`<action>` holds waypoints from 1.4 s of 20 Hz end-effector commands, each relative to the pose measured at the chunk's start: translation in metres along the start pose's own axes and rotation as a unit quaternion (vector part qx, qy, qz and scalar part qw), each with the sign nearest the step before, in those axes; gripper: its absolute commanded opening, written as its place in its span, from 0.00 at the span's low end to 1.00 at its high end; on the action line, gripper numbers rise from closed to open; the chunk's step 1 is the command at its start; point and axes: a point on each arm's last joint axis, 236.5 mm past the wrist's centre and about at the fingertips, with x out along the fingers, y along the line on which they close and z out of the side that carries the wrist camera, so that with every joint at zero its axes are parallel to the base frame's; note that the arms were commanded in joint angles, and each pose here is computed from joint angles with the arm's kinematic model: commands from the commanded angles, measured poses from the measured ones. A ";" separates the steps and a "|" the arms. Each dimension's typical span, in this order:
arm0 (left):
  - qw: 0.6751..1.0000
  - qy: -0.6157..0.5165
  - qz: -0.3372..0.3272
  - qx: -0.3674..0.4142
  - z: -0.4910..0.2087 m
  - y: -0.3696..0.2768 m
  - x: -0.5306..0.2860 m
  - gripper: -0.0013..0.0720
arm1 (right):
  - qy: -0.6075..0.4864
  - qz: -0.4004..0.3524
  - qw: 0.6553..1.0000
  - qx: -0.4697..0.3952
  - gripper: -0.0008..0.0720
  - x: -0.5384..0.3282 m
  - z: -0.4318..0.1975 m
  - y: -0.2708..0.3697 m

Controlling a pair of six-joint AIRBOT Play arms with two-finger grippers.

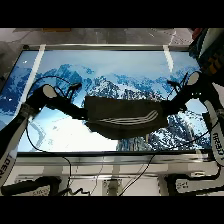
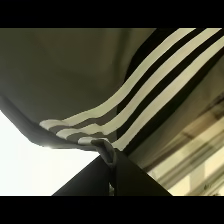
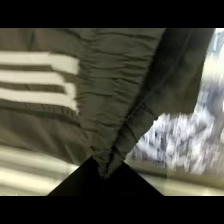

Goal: Fold the clothes and pants, and hang the long-sleeved shirts on hangers.

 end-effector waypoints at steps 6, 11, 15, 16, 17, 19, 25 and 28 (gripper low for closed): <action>0.998 0.053 0.025 -0.013 -0.016 0.022 0.027 0.02 | 0.130 -0.009 0.990 0.043 0.27 0.073 -0.070 -0.020; 0.998 0.053 0.025 -0.013 -0.016 0.021 0.027 0.03 | 0.155 -0.006 0.987 0.042 0.97 0.061 -0.079 -0.017; 0.998 0.055 0.025 -0.013 -0.017 0.022 0.027 0.94 | 0.147 -0.034 0.988 0.036 0.95 0.042 -0.073 -0.026; 0.998 0.059 0.030 -0.011 -0.019 0.024 0.027 0.96 | 0.140 -0.047 0.988 0.035 0.95 0.035 -0.069 -0.031; 0.997 0.064 0.041 -0.005 -0.021 0.029 0.026 0.96 | 0.138 -0.062 0.988 0.035 0.95 0.026 -0.067 -0.036; 0.993 0.079 0.092 0.014 -0.027 0.052 0.018 0.96 | 0.122 -0.091 0.988 0.035 0.95 0.008 -0.060 -0.046; 0.949 0.070 0.303 0.058 -0.013 0.125 -0.060 0.49 | -0.011 -0.150 0.987 0.056 0.04 -0.039 -0.011 -0.090; 0.946 0.041 0.314 0.065 -0.006 0.116 -0.081 0.06 | -0.023 -0.152 0.985 0.077 0.04 -0.050 -0.017 -0.125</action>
